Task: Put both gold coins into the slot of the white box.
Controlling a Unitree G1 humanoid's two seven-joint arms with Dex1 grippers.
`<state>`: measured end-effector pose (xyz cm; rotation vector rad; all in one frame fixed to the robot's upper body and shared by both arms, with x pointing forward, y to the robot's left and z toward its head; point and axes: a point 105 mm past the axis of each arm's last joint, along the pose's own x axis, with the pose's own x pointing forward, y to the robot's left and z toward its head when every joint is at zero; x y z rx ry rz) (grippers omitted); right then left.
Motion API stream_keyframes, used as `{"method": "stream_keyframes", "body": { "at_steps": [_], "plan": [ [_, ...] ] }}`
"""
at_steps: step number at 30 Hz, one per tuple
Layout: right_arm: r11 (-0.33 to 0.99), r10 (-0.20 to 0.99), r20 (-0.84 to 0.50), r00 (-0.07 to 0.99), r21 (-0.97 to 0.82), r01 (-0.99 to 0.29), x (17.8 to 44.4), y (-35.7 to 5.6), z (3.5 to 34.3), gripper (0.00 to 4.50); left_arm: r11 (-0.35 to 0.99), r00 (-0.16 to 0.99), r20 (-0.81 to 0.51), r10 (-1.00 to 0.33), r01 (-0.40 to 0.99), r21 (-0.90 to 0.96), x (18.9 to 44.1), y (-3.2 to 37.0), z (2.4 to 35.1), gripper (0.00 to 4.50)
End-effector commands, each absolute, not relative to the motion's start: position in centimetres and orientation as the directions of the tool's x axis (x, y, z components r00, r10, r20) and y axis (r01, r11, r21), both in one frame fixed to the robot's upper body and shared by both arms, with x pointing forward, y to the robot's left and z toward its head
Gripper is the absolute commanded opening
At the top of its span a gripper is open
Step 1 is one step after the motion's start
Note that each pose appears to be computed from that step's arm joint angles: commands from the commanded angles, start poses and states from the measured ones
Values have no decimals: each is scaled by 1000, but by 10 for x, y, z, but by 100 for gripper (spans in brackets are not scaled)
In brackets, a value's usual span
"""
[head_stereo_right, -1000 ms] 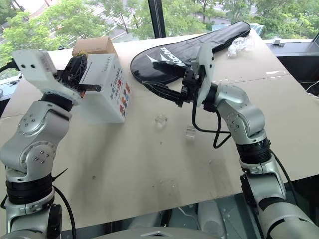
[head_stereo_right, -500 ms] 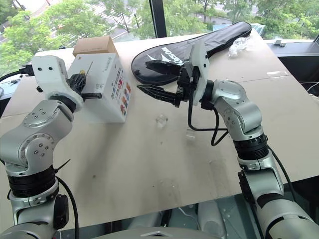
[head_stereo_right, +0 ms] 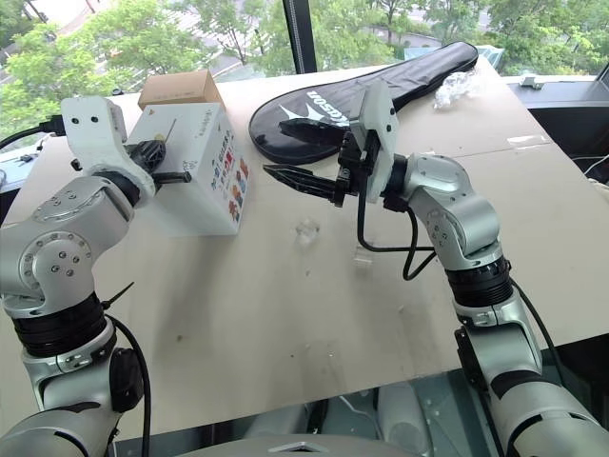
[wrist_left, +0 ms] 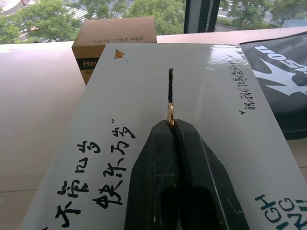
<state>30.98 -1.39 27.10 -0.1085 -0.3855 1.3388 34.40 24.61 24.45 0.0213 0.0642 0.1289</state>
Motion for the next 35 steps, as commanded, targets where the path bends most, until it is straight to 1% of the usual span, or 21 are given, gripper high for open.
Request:
{"method": "stream_keyframes", "body": {
  "at_steps": [1,3,4,6,7,8,12,15,16,17,18,19,21,22,24,26,28,30,32,35],
  "plan": [
    [332,938,213,272,-341,-880,320,-18,277,336,988,983,-97,157,-155,26,344,253,237,128],
    [365,928,203,312,-331,-870,326,-18,276,336,988,983,-98,153,-151,27,343,252,236,205],
    [368,927,201,316,-327,-870,327,-18,276,336,989,984,-100,147,-145,27,343,250,235,259],
    [363,929,197,314,-317,-876,327,-17,276,336,990,985,-101,139,-137,28,343,249,235,336],
    [357,931,194,308,-312,-881,326,-16,275,336,990,985,-101,137,-135,28,343,249,235,395],
    [351,933,192,304,-306,-885,325,-15,275,336,991,986,-99,135,-133,27,343,248,235,441],
    [348,935,187,303,-302,-888,324,-15,274,336,995,994,-54,95,-94,19,343,243,243,447],
    [349,934,187,304,-295,-890,324,-16,273,336,994,995,51,88,-91,54,343,241,261,447],
    [349,934,188,304,-288,-892,322,-19,271,336,998,986,162,44,-50,38,340,234,280,447],
    [346,934,189,303,-275,-897,320,-23,267,336,999,965,262,-34,29,22,334,222,296,447],
    [342,935,189,300,-256,-904,317,-30,262,336,990,939,317,-137,144,4,325,208,303,447],
    [334,937,186,296,-233,-913,313,-37,257,336,969,911,340,-234,249,0,315,194,303,447],
    [323,941,179,289,-206,-924,306,-46,247,336,925,868,338,-364,380,20,300,177,295,447],
    [317,944,160,289,-196,-928,302,-54,238,336,897,845,320,-428,442,32,290,170,286,447],
    [324,945,97,313,-147,-934,295,-75,213,336,830,807,209,-553,555,52,266,156,254,447],
    [329,944,25,329,-149,-933,288,-93,190,336,800,793,105,-600,598,57,249,152,224,447],
    [348,927,-92,363,-149,-926,283,-115,156,336,828,831,-62,-553,556,66,242,164,183,447],
    [365,912,-156,381,-119,-923,277,-131,133,336,833,832,-155,-533,548,75,233,171,157,447],
    [397,900,-150,408,-103,-912,270,-146,115,336,837,824,-219,-522,545,53,224,179,129,447],
    [439,884,-136,448,-94,-894,267,-159,102,336,821,803,-257,-537,568,59,213,181,106,447]
  ]
}}
